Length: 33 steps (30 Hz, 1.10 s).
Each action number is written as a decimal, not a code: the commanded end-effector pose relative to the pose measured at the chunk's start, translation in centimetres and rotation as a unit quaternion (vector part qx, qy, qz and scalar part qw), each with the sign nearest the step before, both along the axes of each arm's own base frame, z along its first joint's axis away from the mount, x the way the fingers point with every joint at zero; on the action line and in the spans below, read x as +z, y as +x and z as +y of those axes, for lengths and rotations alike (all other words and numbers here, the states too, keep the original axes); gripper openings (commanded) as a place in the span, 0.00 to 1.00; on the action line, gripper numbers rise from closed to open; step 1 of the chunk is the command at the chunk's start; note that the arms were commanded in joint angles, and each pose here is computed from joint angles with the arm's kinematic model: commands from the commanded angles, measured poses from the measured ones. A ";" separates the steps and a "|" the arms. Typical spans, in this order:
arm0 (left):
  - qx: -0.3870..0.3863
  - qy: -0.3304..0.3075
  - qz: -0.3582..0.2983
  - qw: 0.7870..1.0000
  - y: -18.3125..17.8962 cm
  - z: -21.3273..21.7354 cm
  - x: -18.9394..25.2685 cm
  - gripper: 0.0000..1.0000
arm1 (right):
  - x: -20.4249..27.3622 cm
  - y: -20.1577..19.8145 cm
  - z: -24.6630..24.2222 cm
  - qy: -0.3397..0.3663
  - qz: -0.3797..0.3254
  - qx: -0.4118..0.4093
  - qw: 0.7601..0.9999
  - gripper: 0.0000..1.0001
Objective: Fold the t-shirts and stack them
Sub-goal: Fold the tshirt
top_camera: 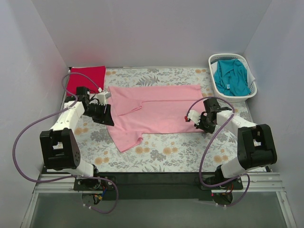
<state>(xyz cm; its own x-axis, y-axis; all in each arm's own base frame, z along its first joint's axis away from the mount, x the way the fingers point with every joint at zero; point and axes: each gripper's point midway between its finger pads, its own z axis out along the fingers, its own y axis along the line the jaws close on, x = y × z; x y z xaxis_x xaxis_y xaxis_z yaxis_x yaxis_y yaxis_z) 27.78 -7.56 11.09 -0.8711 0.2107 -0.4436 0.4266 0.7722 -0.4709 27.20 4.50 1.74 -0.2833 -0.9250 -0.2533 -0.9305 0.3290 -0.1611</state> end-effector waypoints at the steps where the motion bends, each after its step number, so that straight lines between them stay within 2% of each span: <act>1: -0.037 0.037 -0.062 0.997 0.0 1.0 0.2 0.37 | -0.4 0.4 0.0 -0.006 -0.004 0.005 1.000 0.07; 2: -0.056 0.044 -0.077 0.994 -0.1 1.0 0.2 0.36 | -0.4 0.4 0.0 -0.006 -0.005 0.005 1.000 0.01; 7: -0.148 0.126 -0.150 0.970 -0.5 -0.2 -1.0 0.34 | 0.2 0.8 0.0 -0.005 -0.013 -0.001 1.000 0.01; 9: -0.199 0.150 -0.164 0.954 -1.6 -1.1 -2.1 0.34 | 0.4 0.9 0.1 -0.003 -0.012 -0.004 1.000 0.01; 12: -0.233 0.169 -0.177 0.941 -2.0 -1.7 -3.2 0.33 | 0.7 1.0 0.3 0.004 -0.011 -0.008 1.000 0.01; 17: -0.255 0.197 -0.180 0.929 -1.7 -1.8 -5.0 0.37 | 1.1 1.0 0.5 0.008 -0.010 -0.009 1.000 0.01; 22: -0.291 0.212 -0.170 0.917 -3.2 -1.6 -6.7 0.40 | 1.3 1.0 0.3 0.003 -0.013 -0.009 1.000 0.01; 33: -0.285 0.243 -0.154 0.914 -4.7 -0.7 -10.0 0.41 | 1.1 1.2 0.5 0.008 -0.007 -0.012 1.000 0.01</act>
